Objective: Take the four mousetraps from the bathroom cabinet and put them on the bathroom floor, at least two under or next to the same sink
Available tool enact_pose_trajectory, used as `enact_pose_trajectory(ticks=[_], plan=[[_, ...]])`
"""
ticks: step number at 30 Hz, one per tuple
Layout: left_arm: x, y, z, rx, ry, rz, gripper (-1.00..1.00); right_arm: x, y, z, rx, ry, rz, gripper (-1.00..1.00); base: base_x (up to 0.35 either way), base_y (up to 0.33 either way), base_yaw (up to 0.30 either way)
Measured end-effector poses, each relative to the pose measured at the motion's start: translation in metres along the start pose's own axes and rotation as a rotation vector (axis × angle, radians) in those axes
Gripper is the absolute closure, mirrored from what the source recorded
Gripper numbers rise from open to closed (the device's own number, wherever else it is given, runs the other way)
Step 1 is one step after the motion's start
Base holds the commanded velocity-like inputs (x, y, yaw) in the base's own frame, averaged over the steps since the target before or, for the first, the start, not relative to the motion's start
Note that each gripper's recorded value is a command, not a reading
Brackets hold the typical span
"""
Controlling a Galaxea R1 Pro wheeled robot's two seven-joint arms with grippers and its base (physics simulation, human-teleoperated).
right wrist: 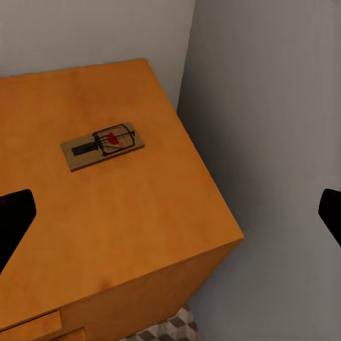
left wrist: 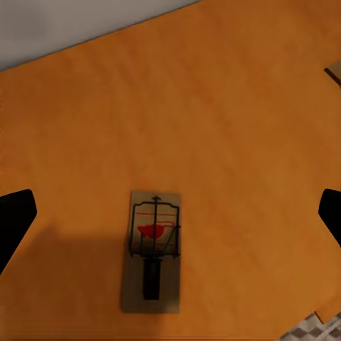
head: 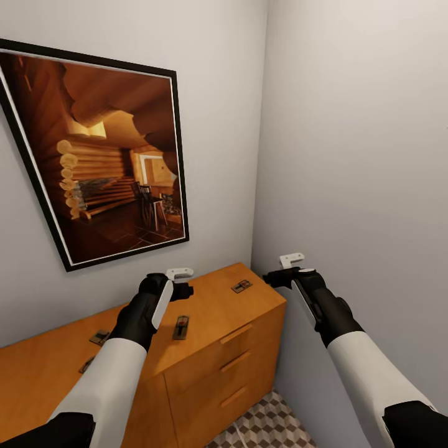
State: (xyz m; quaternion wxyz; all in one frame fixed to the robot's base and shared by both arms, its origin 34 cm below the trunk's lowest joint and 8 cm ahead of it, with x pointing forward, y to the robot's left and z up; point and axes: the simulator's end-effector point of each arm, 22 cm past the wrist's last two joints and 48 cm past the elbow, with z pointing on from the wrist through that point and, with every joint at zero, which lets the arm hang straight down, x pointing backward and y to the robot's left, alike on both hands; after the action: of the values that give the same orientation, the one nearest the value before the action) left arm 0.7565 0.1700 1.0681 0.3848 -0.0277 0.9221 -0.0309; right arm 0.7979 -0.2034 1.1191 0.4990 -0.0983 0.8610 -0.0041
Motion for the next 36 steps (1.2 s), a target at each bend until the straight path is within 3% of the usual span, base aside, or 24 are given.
enact_pose_trajectory(ticks=[16, 36], plan=[[0.019, 0.0, 0.002, 0.003, 0.064, 0.012, -1.0, 0.0, 0.0, 0.0, 0.0, 0.0, 0.0, -1.0, 0.0, 0.0, 0.0], [0.026, 0.0, 0.006, 0.005, 0.078, 0.012, -1.0, 0.002, 0.0, 0.004, 0.001, 0.0, 0.0, -1.0, 0.0, 0.0, 0.0]])
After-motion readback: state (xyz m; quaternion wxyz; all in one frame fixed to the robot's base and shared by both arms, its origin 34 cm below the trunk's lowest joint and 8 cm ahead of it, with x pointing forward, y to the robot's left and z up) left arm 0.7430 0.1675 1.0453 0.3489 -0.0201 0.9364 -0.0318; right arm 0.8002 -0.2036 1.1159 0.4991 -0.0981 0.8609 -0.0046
